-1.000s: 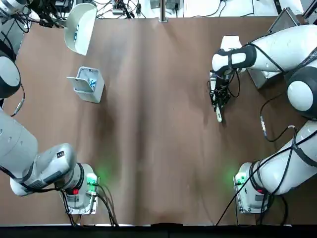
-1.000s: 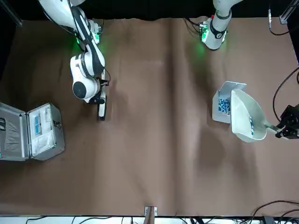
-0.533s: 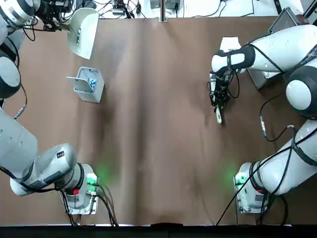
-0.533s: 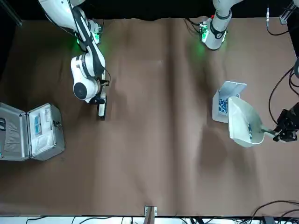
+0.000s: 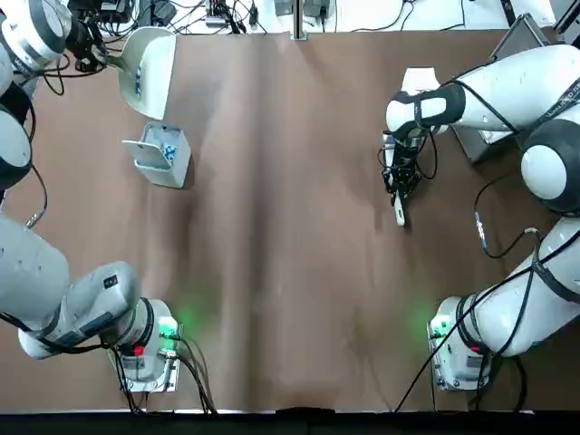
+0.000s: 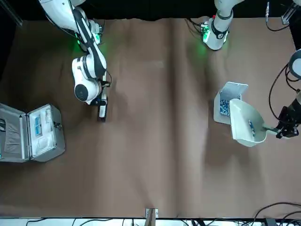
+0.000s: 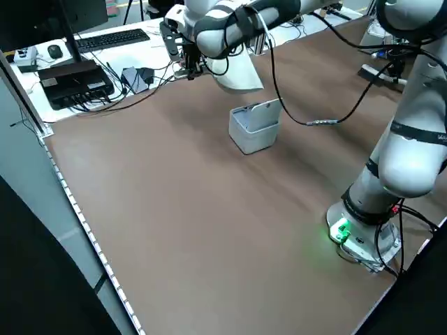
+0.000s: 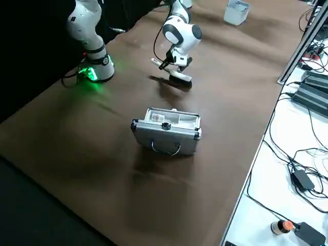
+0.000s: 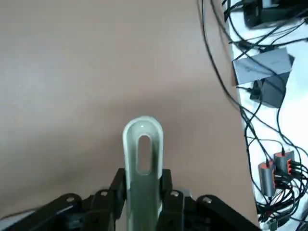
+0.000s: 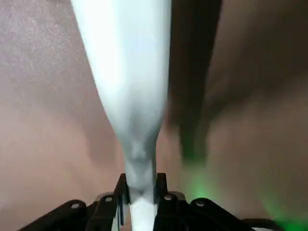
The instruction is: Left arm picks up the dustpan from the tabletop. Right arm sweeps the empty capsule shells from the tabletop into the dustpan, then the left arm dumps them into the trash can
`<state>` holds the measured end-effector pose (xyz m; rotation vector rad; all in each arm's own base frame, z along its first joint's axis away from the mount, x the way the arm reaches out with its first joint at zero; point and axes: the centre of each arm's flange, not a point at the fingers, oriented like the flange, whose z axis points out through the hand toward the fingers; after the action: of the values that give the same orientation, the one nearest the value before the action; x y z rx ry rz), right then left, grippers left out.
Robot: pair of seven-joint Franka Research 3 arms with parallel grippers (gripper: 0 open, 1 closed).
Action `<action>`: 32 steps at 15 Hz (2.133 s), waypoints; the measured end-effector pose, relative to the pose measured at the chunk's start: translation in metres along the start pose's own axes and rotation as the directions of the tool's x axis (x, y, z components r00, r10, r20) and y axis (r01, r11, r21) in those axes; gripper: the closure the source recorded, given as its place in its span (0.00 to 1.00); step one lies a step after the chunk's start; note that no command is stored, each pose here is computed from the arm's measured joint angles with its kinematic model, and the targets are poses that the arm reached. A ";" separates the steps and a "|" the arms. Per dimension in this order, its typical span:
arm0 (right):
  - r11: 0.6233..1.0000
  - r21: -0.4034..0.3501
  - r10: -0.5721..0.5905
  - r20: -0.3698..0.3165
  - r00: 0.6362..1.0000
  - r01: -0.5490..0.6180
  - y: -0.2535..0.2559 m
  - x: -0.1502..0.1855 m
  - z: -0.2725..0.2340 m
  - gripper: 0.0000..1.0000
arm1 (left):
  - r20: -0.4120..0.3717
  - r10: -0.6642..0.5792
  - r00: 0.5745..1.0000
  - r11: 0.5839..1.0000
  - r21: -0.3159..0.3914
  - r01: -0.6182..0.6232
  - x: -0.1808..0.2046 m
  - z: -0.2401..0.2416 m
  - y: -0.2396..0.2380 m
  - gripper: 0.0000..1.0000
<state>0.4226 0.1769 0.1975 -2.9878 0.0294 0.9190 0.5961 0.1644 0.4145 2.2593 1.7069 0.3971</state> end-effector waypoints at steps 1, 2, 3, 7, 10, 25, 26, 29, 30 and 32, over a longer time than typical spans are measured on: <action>1.000 0.000 0.000 0.001 1.000 0.000 0.000 0.000 0.000 0.73 | -0.017 0.004 1.000 1.000 -0.014 -0.004 -0.001 -0.002 -0.004 0.67; 1.000 -0.001 0.001 0.003 1.000 -0.001 0.000 0.001 0.001 0.69 | -0.040 0.006 0.999 0.999 -0.035 -0.008 -0.002 -0.005 -0.005 0.67; 1.000 -0.002 0.001 0.005 1.000 -0.001 0.000 0.001 0.003 0.61 | -0.061 0.009 0.998 0.998 -0.057 -0.013 -0.002 -0.009 -0.006 0.67; 1.000 -0.002 0.002 0.007 1.000 -0.002 0.000 0.004 0.002 0.46 | -0.144 0.094 0.985 0.987 -0.113 -0.110 -0.009 -0.026 -0.014 0.67; 1.000 0.000 -0.003 0.010 1.000 0.003 -0.004 0.006 -0.008 0.33 | -0.185 0.150 0.971 0.976 -0.127 -0.175 -0.026 -0.033 -0.027 0.67; 0.997 0.065 -0.026 -0.268 0.963 0.045 0.096 0.003 -0.326 0.19 | -0.577 0.467 0.670 0.726 -0.182 -0.663 -0.152 -0.074 -0.073 0.67; 0.996 0.073 -0.019 -0.299 0.954 0.043 0.108 -0.001 -0.343 0.15 | -0.596 0.473 0.649 0.713 -0.174 -0.679 -0.154 -0.077 -0.076 0.67; 0.998 0.061 -0.004 -0.400 0.917 0.031 0.129 -0.020 -0.393 0.06 | -0.622 0.483 0.616 0.695 -0.155 -0.702 -0.155 -0.079 -0.084 0.67; 0.999 0.031 -0.007 -0.429 0.903 0.022 0.130 -0.026 -0.406 0.01 | -0.625 0.485 0.612 0.693 -0.152 -0.705 -0.155 -0.078 -0.085 0.67; 1.000 -0.023 -0.018 -0.482 0.876 0.008 0.127 -0.037 -0.429 0.01 | -0.625 0.486 0.610 0.693 -0.150 -0.705 -0.155 -0.077 -0.087 0.67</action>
<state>0.6296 0.0414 0.5720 -3.1436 0.0054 0.1471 0.4488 0.0422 0.4452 2.4791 0.7993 1.5216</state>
